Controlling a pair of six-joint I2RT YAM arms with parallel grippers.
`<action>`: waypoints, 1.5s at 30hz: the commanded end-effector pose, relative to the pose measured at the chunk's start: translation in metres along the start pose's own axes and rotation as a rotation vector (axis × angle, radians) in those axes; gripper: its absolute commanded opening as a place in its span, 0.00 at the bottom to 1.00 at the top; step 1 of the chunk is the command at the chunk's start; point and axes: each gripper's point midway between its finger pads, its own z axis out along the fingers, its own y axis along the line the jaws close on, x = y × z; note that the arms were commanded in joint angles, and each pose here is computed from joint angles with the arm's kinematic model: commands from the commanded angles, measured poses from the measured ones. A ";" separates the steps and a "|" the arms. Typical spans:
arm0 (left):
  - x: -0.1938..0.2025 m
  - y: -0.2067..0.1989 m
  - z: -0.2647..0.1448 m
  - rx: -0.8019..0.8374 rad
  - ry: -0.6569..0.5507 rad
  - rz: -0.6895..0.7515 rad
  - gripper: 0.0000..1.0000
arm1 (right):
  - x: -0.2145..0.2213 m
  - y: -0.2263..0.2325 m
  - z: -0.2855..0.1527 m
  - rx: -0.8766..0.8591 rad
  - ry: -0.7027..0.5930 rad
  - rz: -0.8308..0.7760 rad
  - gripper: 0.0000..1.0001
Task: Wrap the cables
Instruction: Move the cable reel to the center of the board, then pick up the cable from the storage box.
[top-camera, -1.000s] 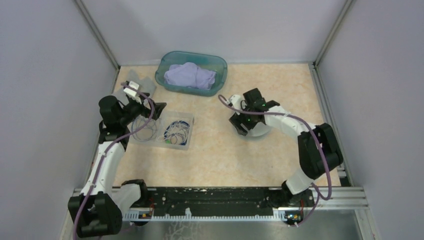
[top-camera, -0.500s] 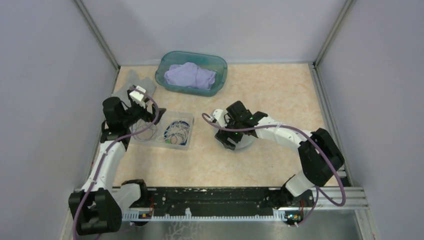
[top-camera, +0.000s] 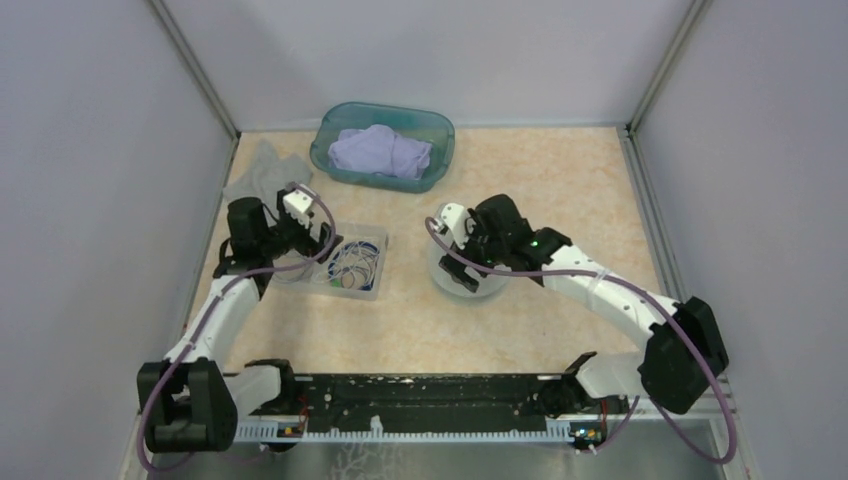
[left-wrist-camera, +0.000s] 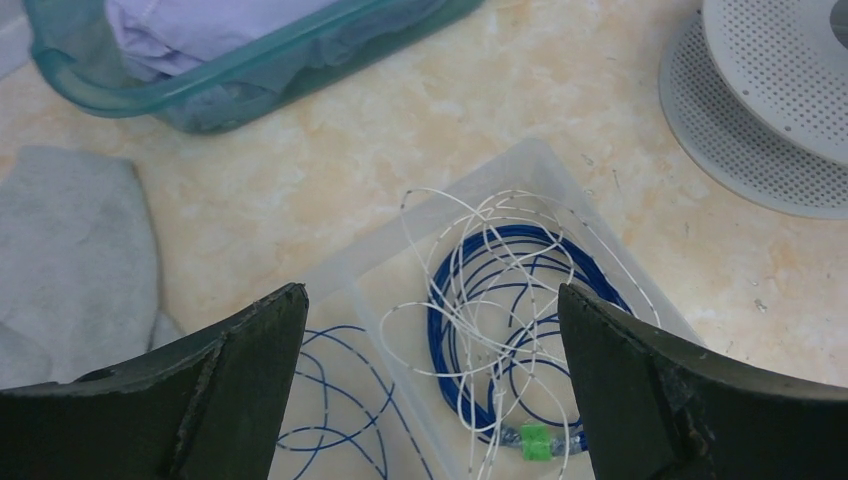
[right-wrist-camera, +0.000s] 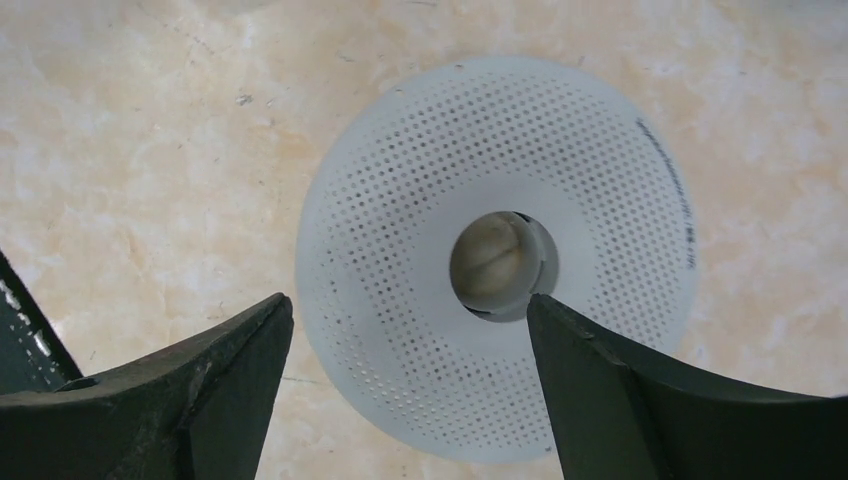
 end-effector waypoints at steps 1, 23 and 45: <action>0.009 -0.016 0.016 0.058 0.048 0.044 0.99 | -0.012 -0.024 -0.022 0.090 -0.115 0.042 0.87; 0.077 -0.050 0.080 0.069 0.420 -0.280 0.70 | 0.009 -0.057 -0.034 0.220 -0.123 0.085 0.86; 0.037 -0.061 0.067 0.154 0.340 -0.158 0.01 | -0.005 -0.072 -0.037 0.267 -0.138 0.084 0.84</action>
